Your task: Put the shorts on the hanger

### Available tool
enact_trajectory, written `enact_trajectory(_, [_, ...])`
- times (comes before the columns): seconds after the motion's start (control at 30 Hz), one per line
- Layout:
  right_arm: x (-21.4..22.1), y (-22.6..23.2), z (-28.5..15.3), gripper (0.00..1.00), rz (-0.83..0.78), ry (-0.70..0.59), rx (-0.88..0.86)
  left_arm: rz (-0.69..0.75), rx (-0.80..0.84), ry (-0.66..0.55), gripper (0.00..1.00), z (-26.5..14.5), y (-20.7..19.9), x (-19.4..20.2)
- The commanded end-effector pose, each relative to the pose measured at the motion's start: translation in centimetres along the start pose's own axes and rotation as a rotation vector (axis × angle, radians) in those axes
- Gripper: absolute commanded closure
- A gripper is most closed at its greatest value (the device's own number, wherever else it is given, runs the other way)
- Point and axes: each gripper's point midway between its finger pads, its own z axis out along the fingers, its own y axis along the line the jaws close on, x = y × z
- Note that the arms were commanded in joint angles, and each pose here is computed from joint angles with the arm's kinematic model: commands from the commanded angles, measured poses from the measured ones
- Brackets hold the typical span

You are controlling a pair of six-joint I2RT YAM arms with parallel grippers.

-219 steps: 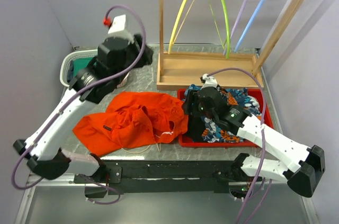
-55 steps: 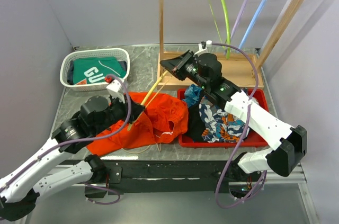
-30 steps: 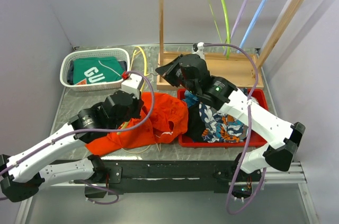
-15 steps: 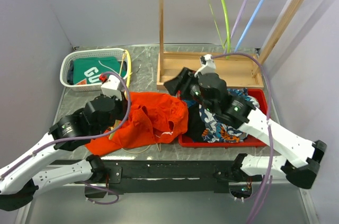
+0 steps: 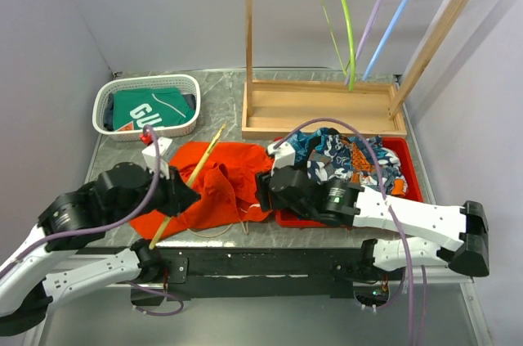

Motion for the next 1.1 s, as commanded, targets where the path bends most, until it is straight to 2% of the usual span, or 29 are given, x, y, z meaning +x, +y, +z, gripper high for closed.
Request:
enact_trajectory(0.0, [1.6,-0.6,0.2,0.34,-0.116,0.038,0.087,-0.057,0.169,0.046,0.99,-3.3,-2.8,0.5])
enact_trajectory(0.13, [3.5,-1.6,1.5,0.35,-0.147,0.099,0.185,-0.069,0.276,0.053,0.99,-5.8,-4.0,1.0])
enact_trajectory(0.27, [2.8,-3.0,2.1,0.39,-0.142,0.084,0.315,-0.07,0.351,0.082,0.99,-7.2,-4.9,1.6])
enact_trajectory(0.37, [2.3,-3.9,2.3,0.54,-0.125,0.072,0.401,-0.066,0.382,0.102,0.99,-7.7,-5.2,2.2])
enact_trajectory(0.4, [2.0,-4.4,2.4,0.65,-0.12,0.06,0.434,-0.064,0.385,0.11,0.99,-7.8,-5.2,2.4])
enact_trajectory(0.5, [1.4,-5.4,2.3,0.81,-0.064,0.048,0.475,-0.052,0.428,0.126,0.99,-8.6,-5.7,2.6])
enact_trajectory(0.7, [-0.1,-5.8,1.9,0.89,0.024,0.018,0.423,-0.046,0.478,0.152,0.99,-10.1,-6.3,2.9])
enact_trajectory(0.87, [-0.8,-5.7,1.5,0.92,0.037,0.003,0.403,-0.051,0.541,0.169,0.99,-11.3,-7.2,3.1])
enact_trajectory(1.07, [-1.5,-5.2,1.1,0.96,0.058,-0.015,0.359,-0.05,0.537,0.198,0.99,-10.1,-7.3,3.7])
